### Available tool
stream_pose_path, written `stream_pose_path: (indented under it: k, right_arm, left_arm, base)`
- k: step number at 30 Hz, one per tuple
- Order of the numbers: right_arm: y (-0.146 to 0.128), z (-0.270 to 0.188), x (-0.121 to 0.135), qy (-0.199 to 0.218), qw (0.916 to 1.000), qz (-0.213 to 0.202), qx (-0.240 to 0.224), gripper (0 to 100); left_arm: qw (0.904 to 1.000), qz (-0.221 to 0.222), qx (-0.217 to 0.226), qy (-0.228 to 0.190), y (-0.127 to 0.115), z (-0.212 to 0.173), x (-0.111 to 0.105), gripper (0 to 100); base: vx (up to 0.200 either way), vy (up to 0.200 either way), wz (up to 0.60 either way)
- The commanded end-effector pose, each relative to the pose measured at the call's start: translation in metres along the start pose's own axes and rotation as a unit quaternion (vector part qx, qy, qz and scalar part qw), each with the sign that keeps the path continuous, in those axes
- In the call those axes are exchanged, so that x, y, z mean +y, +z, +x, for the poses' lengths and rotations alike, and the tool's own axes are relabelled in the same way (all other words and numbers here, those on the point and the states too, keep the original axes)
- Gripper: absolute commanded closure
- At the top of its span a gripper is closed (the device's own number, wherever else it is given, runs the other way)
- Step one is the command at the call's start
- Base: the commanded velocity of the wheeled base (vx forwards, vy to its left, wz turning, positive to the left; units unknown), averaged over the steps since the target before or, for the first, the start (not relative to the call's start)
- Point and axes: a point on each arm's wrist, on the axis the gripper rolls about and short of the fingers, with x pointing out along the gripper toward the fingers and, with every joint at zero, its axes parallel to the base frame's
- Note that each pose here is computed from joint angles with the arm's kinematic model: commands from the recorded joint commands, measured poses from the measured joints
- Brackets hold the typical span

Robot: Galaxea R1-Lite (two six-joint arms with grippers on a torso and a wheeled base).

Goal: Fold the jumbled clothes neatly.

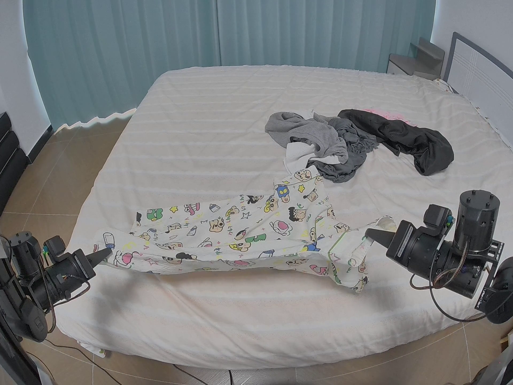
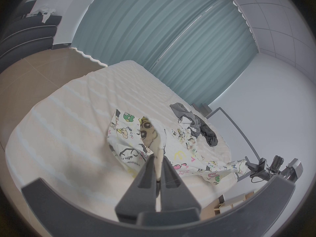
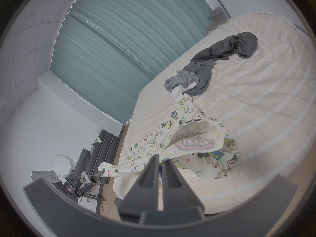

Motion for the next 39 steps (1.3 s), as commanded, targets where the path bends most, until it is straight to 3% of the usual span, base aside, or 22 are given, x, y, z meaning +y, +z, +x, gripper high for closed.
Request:
stream_pose_path:
  k: [1, 9, 14, 20, 30, 39]
  right_arm:
    - [-0.009, -0.001, -0.006, -0.011, 0.9998, -0.002, 0.019, 100]
    - [-0.03, 0.007, -0.019, -0.04, 0.9969, -0.008, 0.067, 100]
    - [-0.042, 0.022, -0.025, -0.055, 0.9941, -0.011, 0.093, 100]
    - [-0.041, 0.046, -0.024, -0.058, 0.9944, -0.011, 0.088, 100]
    - [-0.042, 0.085, -0.038, -0.08, 0.9933, -0.013, 0.083, 100]
    - [-0.038, 0.107, -0.047, -0.082, 0.9946, -0.015, 0.062, 100]
  left_arm:
    - [0.9999, -0.007, 0.011, 0.006, -0.006, -0.001, 0.003, 100]
    - [0.998, 0.001, 0.054, 0.032, -0.023, 0.01, 0.022, 100]
    - [0.9981, 0.004, 0.052, 0.032, -0.021, 0.02, 0.029, 100]
    - [0.9963, 0.015, 0.027, 0.08, -0.021, 0.052, 0.043, 100]
    - [0.9984, 0.008, 0.035, 0.044, -0.03, 0.09, 0.032, 100]
    - [0.997, 0.009, 0.016, 0.076, -0.033, 0.106, 0.041, 100]
  base:
    - [0.0, 0.0, 0.0]
    - [0.0, 0.0, 0.0]
    - [0.0, 0.0, 0.0]
    - [0.0, 0.0, 0.0]
    - [0.0, 0.0, 0.0]
    - [0.0, 0.0, 0.0]
